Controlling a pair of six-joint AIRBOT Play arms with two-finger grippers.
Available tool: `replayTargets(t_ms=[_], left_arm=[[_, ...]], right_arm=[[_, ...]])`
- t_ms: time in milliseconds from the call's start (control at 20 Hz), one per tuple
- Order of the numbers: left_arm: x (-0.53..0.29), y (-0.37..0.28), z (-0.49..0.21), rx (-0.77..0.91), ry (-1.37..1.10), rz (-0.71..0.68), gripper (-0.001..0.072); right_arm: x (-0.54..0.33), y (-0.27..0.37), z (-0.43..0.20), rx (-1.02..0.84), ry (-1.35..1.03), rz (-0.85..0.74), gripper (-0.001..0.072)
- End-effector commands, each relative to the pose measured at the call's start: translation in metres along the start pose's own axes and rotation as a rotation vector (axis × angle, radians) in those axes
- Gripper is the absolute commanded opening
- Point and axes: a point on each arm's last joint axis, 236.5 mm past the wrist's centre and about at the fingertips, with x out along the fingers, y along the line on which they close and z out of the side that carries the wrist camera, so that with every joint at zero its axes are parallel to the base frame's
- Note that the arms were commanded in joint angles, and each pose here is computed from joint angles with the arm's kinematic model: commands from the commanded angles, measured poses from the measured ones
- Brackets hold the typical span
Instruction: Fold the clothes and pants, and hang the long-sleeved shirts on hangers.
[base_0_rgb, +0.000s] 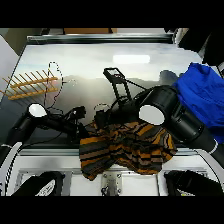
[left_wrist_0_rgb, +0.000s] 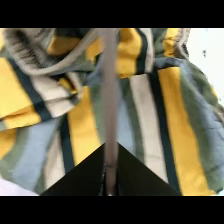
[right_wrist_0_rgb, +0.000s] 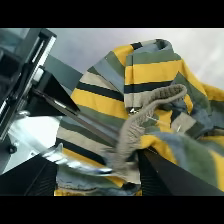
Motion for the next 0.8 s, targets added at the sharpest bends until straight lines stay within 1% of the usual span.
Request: replayTargets(t_ms=[0, 250, 400, 550, 650, 750], left_arm=[[0.000, -0.001, -0.001, 0.000, 0.005, -0.004, 0.0011], [0.000, -0.001, -0.001, 0.000, 0.005, -0.004, 0.0011], [0.000, -0.001, -0.001, 0.000, 0.005, -0.004, 0.0011], [0.000, -0.001, -0.001, 0.000, 0.005, -0.004, 0.0011], [0.000, -0.001, -0.001, 0.000, 0.005, -0.004, 0.0011], [0.000, -0.001, -0.001, 0.000, 0.005, -0.004, 0.0011]], right_arm=[[-0.007, -0.001, -0.003, -0.011, 0.004, -0.003, 0.0528], [-0.032, -0.011, -0.010, -0.028, 0.005, -0.029, 0.0527], [-0.047, -0.008, -0.016, -0.119, 0.022, 0.026, 0.0528], [-0.062, -0.017, -0.012, -0.161, 0.023, 0.078, 0.0527], [-0.071, -0.020, -0.010, -0.266, 0.018, 0.130, 0.0527], [-0.078, -0.030, -0.005, -0.362, -0.007, 0.124, 0.0521]])
